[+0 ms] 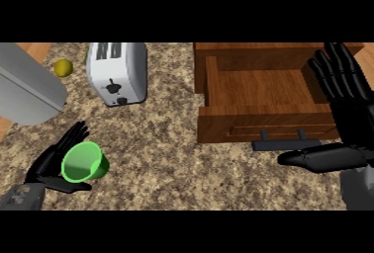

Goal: Pick up the cup, place it into the drawer and close the drawer

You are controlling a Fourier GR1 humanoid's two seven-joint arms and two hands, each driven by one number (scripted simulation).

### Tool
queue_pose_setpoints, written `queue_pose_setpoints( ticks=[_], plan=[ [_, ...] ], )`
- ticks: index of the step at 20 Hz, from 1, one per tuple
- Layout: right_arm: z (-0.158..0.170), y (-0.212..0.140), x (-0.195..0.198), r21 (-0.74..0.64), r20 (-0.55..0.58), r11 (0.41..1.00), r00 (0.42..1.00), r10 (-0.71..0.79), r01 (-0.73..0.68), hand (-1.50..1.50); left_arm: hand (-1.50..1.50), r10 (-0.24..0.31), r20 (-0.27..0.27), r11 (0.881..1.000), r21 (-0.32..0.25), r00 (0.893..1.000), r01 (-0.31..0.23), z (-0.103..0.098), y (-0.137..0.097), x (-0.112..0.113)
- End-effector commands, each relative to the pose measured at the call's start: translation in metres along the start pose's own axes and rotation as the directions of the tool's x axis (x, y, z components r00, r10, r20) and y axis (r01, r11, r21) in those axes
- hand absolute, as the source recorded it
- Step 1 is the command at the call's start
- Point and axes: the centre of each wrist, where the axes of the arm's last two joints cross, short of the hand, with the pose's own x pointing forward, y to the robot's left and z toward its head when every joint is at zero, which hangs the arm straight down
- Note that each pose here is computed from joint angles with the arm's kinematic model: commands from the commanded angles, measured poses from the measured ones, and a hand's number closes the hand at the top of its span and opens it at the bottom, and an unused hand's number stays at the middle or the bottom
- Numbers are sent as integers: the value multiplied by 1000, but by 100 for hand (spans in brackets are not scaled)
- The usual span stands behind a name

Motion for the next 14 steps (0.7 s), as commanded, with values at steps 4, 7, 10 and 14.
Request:
queue_pose_setpoints(
  ticks=[4,7,10,14],
  plan=[
    [-7,-2,-5,4,3,1000,1000,1,-1,-150,-150,113,132,991,-88,985,-102,-10,-12,-8],
    [4,3,-8,24,-7,1000,1000,-11,11,-150,-150,123,129,989,-93,984,-111,-6,-26,-20],
    [0,7,5,21,4,1000,1000,-3,3,-150,-150,126,144,989,-96,981,-113,-1,-28,-24],
    [-7,-9,1,12,8,1000,1000,9,-10,-150,-150,129,138,986,-123,982,-112,-10,-33,-24]
  ],
)
